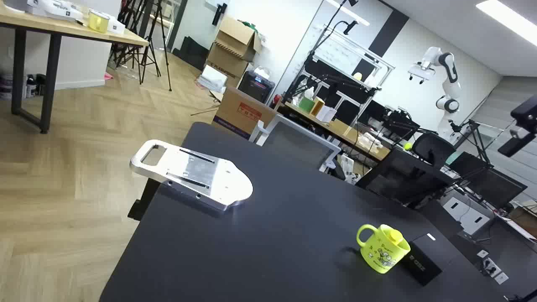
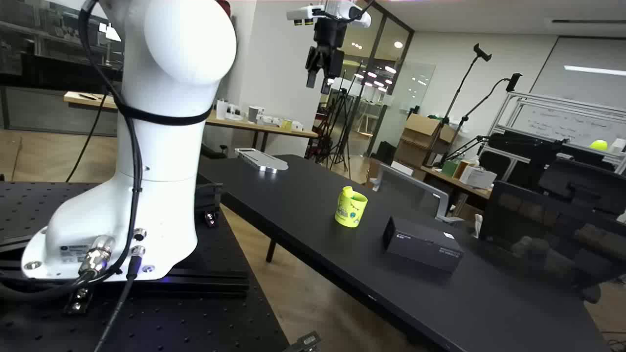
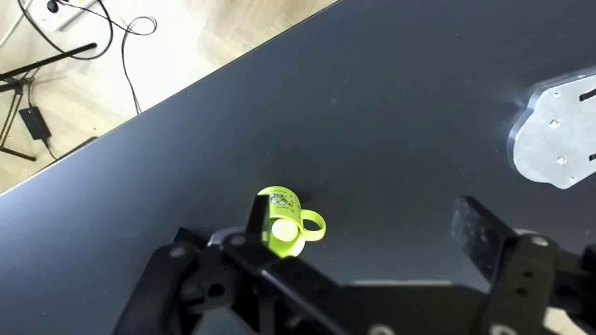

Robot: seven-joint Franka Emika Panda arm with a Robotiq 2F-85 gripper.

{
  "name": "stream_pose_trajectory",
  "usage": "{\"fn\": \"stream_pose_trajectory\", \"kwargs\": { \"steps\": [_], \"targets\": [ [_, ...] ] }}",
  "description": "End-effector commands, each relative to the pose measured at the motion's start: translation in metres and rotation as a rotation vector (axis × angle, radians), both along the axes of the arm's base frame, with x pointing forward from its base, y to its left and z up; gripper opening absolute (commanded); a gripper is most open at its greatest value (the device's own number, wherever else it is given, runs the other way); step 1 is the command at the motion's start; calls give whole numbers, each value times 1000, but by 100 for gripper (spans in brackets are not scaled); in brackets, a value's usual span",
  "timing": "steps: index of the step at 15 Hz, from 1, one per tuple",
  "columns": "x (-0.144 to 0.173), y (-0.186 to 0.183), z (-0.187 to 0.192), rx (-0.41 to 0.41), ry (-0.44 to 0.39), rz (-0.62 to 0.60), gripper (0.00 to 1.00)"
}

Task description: Take the stick of glue out of the mug and put it on the table

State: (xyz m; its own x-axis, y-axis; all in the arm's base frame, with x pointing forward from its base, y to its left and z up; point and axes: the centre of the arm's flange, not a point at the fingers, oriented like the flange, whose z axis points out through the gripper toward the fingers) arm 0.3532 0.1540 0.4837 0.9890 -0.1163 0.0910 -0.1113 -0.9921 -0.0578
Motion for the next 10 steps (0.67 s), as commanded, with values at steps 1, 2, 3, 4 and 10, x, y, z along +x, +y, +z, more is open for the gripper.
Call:
{"fn": "stream_pose_trajectory", "kwargs": {
  "steps": [1,2,3,4,10],
  "targets": [
    [0,0,0,0,0,0,100],
    [0,0,0,0,0,0,100],
    [0,0,0,0,0,0,100],
    [0,0,0,0,0,0,100],
    [48,-13,-39,-72,-79,-49,100]
  ]
}}
